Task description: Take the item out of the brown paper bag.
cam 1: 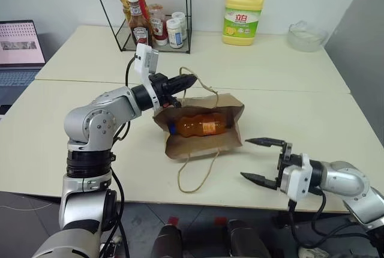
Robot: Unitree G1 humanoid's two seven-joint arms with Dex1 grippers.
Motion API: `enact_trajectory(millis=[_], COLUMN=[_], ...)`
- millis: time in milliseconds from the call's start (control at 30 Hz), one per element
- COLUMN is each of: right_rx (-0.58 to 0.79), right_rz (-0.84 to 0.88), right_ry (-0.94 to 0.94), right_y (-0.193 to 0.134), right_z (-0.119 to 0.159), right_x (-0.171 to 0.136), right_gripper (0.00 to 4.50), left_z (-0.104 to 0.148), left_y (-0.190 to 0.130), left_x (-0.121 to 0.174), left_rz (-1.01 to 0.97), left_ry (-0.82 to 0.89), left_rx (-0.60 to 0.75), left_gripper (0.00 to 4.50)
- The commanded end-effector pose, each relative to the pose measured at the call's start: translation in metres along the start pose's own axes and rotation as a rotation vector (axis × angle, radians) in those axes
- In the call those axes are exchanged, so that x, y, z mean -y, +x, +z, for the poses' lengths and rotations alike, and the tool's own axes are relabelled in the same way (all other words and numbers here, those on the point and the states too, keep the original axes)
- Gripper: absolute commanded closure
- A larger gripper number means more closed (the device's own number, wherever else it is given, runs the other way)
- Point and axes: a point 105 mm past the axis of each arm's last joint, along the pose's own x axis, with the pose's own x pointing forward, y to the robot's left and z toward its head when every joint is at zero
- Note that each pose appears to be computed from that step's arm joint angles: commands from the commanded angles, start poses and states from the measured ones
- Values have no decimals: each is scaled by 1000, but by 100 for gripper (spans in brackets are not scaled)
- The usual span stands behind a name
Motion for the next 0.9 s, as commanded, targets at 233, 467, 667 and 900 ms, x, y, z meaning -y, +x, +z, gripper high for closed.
enact_trajectory(millis=[233, 467, 667, 900], right_rx=[218, 269, 306, 159], right_rz=[-26, 97, 97, -9], right_ry=[693, 976, 993, 844], right_y=[42, 78, 113, 130], right_z=[67, 68, 63, 32], right_x=[40, 27, 26, 33], right_gripper=[208, 388, 446, 446], left_z=[21, 22, 23, 22], left_y=[0, 0, 0, 0], left_x=[3, 4, 5, 6], left_rz=[-6, -5, -8, -10], left_ry=[52, 62, 69, 69], left_rx=[44, 39, 41, 46], left_gripper=[450, 450, 450, 450])
